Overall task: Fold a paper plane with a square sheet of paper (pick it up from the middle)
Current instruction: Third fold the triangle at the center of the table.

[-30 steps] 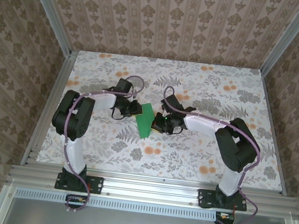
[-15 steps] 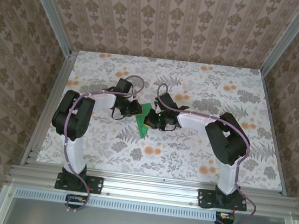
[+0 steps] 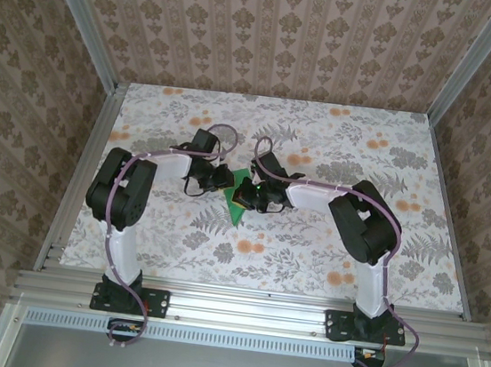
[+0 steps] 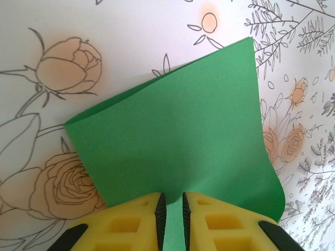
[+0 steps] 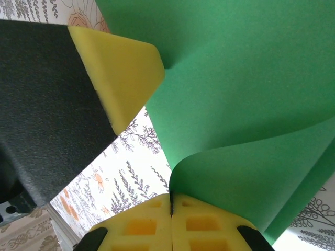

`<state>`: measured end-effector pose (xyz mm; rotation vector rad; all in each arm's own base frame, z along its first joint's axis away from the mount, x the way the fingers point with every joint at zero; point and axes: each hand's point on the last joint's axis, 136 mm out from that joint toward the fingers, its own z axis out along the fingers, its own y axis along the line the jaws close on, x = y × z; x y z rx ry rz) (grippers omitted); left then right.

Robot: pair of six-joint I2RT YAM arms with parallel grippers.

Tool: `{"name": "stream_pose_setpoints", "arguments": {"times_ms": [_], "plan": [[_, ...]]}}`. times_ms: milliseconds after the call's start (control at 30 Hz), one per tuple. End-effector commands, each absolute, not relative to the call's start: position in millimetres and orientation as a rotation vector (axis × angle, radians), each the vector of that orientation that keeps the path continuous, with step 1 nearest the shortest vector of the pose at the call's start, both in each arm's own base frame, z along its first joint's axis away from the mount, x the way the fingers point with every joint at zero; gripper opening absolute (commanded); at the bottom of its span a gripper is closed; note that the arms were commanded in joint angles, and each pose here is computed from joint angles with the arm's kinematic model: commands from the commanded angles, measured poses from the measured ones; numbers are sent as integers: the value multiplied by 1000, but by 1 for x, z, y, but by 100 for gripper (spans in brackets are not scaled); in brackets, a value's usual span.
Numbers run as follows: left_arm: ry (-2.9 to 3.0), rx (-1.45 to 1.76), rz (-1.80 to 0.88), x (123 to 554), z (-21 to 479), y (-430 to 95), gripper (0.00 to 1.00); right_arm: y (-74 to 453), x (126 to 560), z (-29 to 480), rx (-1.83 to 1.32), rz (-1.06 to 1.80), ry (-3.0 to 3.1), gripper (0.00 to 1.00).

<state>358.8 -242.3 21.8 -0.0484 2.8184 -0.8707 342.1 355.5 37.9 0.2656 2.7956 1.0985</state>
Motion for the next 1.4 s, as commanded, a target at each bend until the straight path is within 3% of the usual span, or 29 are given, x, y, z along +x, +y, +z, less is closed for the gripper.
{"name": "stream_pose_setpoints", "arguments": {"times_ms": [0,1367], "plan": [[2915,-42,-828,340,-3,-240,21,354,341,34,240,1027,2823,7],[2914,-25,-836,340,-2,-245,21,345,342,12,333,899,2863,11]]}}
